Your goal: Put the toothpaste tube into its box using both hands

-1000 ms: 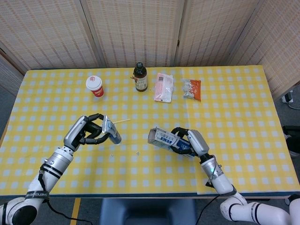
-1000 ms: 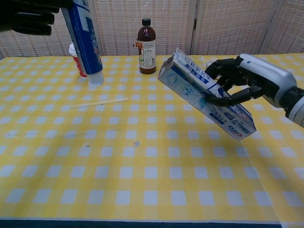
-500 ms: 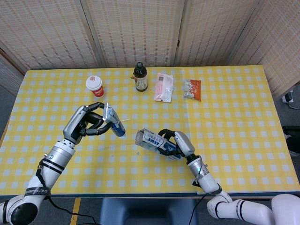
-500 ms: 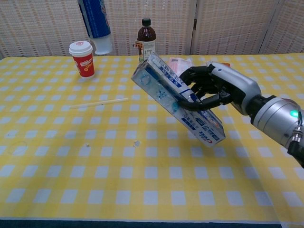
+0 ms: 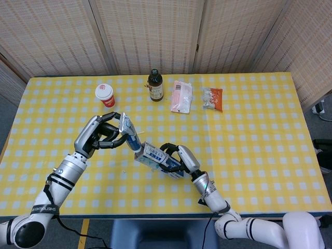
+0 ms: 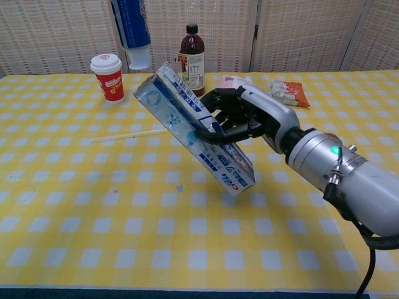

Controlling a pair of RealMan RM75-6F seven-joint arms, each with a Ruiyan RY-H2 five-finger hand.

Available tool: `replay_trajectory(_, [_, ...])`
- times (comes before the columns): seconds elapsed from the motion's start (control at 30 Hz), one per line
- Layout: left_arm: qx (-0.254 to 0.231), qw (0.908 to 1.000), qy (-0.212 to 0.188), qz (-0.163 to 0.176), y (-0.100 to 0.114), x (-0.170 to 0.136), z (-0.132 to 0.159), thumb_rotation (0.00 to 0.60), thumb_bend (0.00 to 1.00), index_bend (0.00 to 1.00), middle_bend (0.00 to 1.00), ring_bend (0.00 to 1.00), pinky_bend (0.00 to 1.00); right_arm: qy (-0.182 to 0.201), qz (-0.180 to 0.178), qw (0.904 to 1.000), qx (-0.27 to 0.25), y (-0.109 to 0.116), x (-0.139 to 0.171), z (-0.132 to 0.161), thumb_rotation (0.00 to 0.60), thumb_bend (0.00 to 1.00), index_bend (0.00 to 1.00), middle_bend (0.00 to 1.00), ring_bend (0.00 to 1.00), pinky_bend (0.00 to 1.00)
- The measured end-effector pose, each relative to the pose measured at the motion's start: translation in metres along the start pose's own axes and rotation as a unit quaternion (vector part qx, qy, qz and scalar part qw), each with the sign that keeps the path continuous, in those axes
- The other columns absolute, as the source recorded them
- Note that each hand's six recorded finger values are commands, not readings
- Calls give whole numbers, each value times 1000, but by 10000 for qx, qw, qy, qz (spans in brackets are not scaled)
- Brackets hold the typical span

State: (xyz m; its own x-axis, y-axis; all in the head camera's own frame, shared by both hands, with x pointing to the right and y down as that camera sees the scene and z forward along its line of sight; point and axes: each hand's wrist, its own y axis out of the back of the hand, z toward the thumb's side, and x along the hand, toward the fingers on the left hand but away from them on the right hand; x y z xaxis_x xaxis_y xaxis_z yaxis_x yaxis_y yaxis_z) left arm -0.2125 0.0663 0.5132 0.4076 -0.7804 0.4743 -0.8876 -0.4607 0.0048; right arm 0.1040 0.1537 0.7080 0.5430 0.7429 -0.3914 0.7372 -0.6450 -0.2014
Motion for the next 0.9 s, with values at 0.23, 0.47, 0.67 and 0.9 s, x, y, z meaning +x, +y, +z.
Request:
replay_trajectory(0.23, [44,10000,3,7,-4,1,3,600,567,1000,1000,1000,1000,44,28,9995,-322,-9,-8,4,600,324,522,459,496,456])
replay_trajectory(0.47, [59,10000,-8,53,-7,1,5,600,568,1000,1000,1000,1000,208,-19,9975,-672,-10,-12,11,600,324,522,459,498,456])
replay_trajectory(0.67, [52,10000,4,73,-9,2,5,600,568,1000,1000,1000,1000,323,-35,9958,-857,-11,-15,16,600,323,522,459,497,456])
replay_trajectory(0.9, [60,9996,-37,262,-3,1,9,600,568,1000,1000,1000,1000,637,-221,9917,-1097,-9,-13,24,600,324,522,459,497,456])
